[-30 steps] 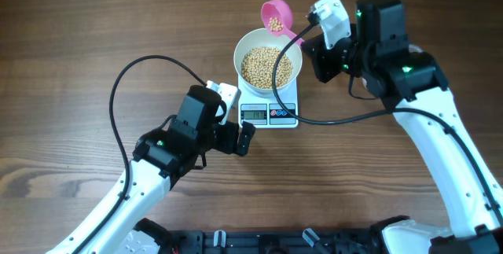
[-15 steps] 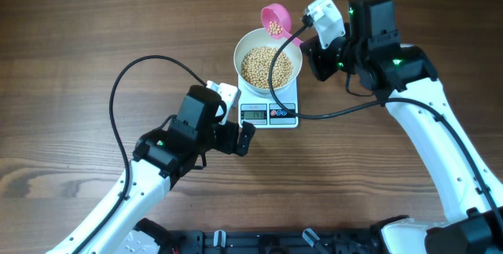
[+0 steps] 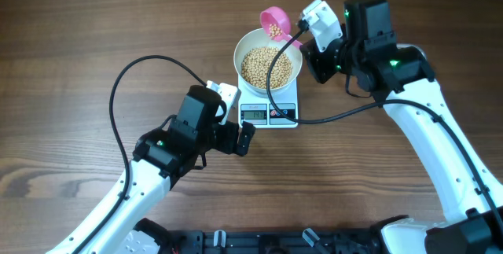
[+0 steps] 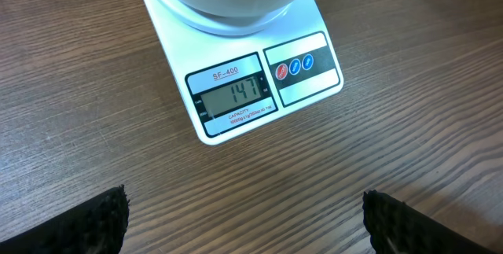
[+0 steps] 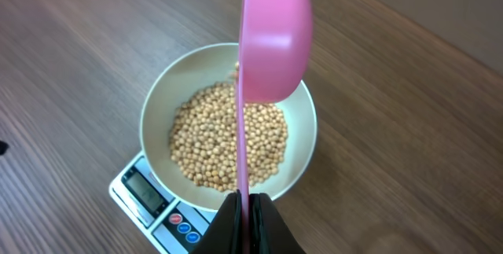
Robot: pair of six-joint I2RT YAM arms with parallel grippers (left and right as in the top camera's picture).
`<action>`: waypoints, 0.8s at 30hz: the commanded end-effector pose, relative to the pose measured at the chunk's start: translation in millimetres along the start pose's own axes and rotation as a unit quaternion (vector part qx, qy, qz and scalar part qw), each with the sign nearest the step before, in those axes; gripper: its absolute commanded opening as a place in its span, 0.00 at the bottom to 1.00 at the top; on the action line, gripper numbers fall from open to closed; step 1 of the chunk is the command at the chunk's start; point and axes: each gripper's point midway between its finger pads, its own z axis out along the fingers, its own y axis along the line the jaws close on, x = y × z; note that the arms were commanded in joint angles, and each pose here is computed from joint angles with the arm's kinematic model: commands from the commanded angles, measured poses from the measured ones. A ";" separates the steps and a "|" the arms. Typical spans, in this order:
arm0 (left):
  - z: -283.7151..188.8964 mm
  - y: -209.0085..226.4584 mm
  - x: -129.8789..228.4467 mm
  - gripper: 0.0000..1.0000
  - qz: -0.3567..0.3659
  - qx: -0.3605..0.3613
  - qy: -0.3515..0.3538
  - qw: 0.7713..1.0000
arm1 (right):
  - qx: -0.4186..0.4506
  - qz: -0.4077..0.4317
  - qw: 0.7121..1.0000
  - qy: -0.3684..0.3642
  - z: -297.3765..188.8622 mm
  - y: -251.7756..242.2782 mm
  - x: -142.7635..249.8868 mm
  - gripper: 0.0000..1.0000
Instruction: Scoop item into bowl and weigh 150g on scale
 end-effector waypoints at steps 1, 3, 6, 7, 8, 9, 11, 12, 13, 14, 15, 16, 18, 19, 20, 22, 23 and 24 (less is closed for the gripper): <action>-2.2 -3.1 -7.7 1.00 0.010 0.001 -0.008 1.000 | 0.020 -0.001 1.000 -0.002 -1.1 -6.2 -5.5 0.04; -2.1 -3.0 -7.6 1.00 0.010 0.001 -0.008 1.000 | 0.002 -0.002 1.000 -0.008 -0.8 0.7 -7.7 0.04; -2.2 -3.1 -7.7 1.00 0.010 0.001 -0.008 1.000 | 0.007 0.000 1.000 -0.009 -0.8 -1.0 -8.7 0.04; -2.1 -3.0 -7.6 1.00 0.010 0.001 -0.008 1.000 | 0.007 0.006 1.000 -0.010 -0.9 -1.5 -8.9 0.04; -2.1 -3.0 -7.6 1.00 0.010 0.001 -0.008 1.000 | 0.007 0.018 1.000 -0.011 -0.9 -1.7 -9.4 0.04; -2.2 -3.1 -7.7 1.00 0.010 0.001 -0.008 1.000 | 0.007 0.031 0.999 -0.011 -0.9 -1.6 -9.5 0.04; -2.1 -3.0 -7.6 1.00 0.010 0.001 -0.008 1.000 | 0.007 0.046 0.999 -0.011 -0.9 -1.6 -9.4 0.04; -2.1 -3.0 -7.6 1.00 0.010 0.001 -0.008 1.000 | 0.007 0.059 0.998 -0.012 -0.9 -1.9 -9.6 0.04; -2.2 -3.1 -7.7 1.00 0.010 0.001 -0.008 1.000 | 0.007 0.067 0.998 -0.012 -1.0 -2.2 -9.8 0.04; -2.1 -3.0 -7.6 1.00 0.010 0.001 -0.008 1.000 | 0.007 0.080 0.997 -0.013 -1.0 -2.3 -10.1 0.04; -2.2 -3.0 -7.7 1.00 0.010 0.001 -0.008 1.000 | 0.007 0.092 0.996 -0.014 -1.0 -2.3 -10.4 0.04; -2.1 -3.0 -7.6 1.00 0.010 0.001 -0.008 1.000 | 0.004 0.103 0.995 -0.015 -1.0 -1.3 -10.7 0.04; -2.1 -3.0 -7.6 1.00 0.010 0.001 -0.008 1.000 | -0.017 0.106 0.994 -0.019 -1.3 5.6 -12.9 0.04; -2.2 -3.1 -7.7 1.00 0.010 0.001 -0.008 1.000 | -0.025 0.107 0.994 -0.020 -1.4 8.3 -13.8 0.04; -2.1 -3.0 -7.6 1.00 0.010 0.001 -0.008 1.000 | -0.028 0.114 0.993 -0.021 -1.6 9.0 -14.3 0.04; -2.2 -3.0 -7.7 1.00 0.010 0.001 -0.008 1.000 | -0.027 0.133 0.991 -0.022 -2.0 7.3 -14.2 0.04; -2.1 -3.0 -7.6 1.00 0.010 0.001 -0.008 1.000 | -0.027 0.145 0.989 -0.022 -2.7 5.8 -14.1 0.04; -2.2 -3.1 -7.7 1.00 0.010 0.001 -0.008 1.000 | -0.028 0.158 0.987 -0.023 -3.7 4.4 -14.1 0.04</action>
